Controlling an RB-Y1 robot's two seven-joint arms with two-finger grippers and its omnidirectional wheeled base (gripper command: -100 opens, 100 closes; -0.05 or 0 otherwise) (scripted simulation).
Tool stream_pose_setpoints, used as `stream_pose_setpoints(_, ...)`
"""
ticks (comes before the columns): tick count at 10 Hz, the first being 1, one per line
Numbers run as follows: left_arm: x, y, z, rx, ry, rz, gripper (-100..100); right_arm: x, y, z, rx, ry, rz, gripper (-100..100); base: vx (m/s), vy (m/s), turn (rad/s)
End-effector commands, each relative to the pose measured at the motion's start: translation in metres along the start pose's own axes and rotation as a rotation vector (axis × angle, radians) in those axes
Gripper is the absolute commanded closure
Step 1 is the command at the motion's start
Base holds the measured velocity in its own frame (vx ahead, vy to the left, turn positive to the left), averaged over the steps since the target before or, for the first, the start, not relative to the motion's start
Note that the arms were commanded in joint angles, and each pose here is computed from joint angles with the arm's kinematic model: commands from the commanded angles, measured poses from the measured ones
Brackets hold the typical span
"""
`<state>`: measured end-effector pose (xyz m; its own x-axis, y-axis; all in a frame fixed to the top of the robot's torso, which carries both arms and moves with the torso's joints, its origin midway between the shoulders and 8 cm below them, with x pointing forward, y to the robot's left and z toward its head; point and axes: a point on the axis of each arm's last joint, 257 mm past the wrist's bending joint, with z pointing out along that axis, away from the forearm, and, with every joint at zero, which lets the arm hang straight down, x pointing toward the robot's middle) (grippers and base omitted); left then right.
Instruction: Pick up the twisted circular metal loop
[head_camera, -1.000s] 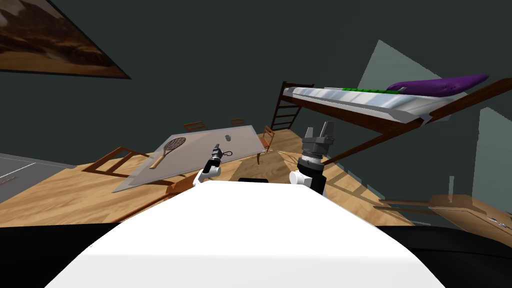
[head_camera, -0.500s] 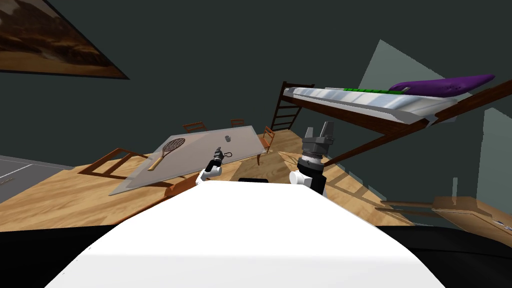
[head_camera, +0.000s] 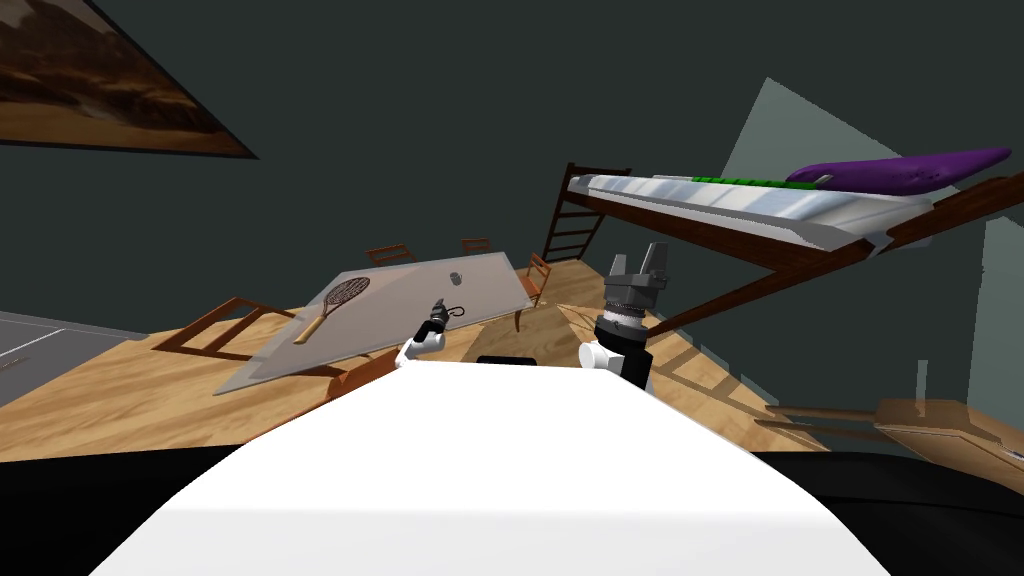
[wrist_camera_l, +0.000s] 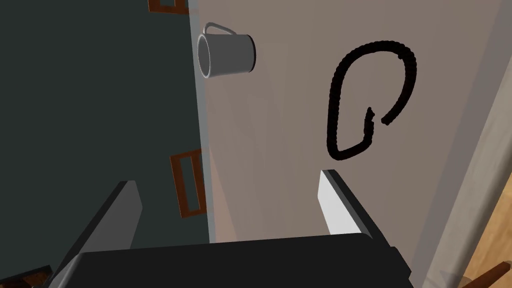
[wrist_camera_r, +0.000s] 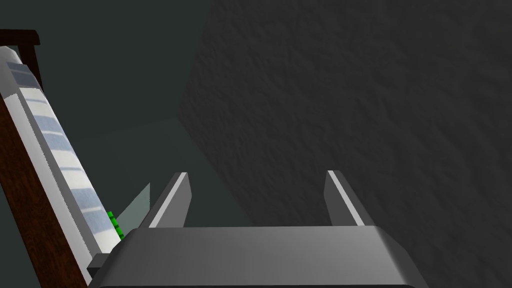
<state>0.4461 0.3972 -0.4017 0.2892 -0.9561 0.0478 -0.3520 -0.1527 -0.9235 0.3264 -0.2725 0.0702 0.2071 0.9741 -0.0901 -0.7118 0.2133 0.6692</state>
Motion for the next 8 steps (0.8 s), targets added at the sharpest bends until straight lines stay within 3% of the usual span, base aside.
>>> stream_pose_setpoints(1, 0.000, 0.017, 0.004, -0.043, -0.006, -0.006, -100, 0.000, 0.000, 0.000, 0.000, 0.000, 0.000, 0, 0.066, 0.020, 0.028)
stream_pose_setpoints(8, 0.000, 0.092, 0.011, -0.229, -0.029, -0.021, -100, 0.000, 0.000, 0.000, 0.000, 0.000, 0.000, 0, 0.074, 0.027, 0.026)
